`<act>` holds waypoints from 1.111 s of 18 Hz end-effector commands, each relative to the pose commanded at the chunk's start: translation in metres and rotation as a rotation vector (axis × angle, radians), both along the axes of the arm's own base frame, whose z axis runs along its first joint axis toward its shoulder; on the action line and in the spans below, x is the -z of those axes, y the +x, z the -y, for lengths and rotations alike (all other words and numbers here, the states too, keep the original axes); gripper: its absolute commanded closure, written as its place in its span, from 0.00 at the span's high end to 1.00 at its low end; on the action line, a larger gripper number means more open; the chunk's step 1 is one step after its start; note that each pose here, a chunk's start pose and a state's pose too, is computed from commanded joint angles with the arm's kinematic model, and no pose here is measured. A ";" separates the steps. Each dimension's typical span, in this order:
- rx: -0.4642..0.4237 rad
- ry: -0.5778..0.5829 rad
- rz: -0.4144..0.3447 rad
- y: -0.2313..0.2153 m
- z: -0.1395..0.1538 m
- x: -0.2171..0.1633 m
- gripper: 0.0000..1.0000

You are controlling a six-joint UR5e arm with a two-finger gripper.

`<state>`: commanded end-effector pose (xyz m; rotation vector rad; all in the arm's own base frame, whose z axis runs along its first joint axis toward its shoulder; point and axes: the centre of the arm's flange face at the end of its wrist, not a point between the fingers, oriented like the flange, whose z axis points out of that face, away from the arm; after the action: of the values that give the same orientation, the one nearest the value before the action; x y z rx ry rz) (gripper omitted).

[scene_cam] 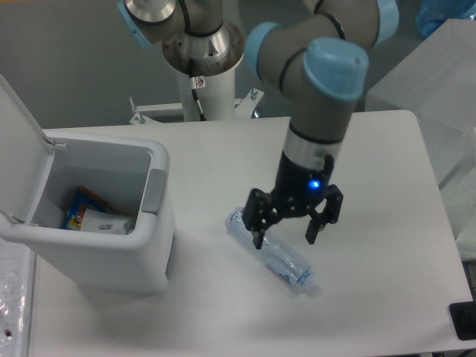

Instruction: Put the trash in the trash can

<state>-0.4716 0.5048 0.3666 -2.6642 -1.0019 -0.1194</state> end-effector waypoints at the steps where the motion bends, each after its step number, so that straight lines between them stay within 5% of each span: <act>1: -0.005 -0.035 0.001 -0.007 -0.001 0.012 1.00; 9: -0.010 -0.155 0.050 -0.022 -0.011 0.064 1.00; 13: -0.095 -0.237 0.042 -0.035 -0.024 0.088 1.00; 20: -0.184 -0.357 0.166 -0.060 -0.051 0.120 1.00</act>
<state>-0.5317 0.5554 0.2465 -2.8954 -1.4356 -0.1348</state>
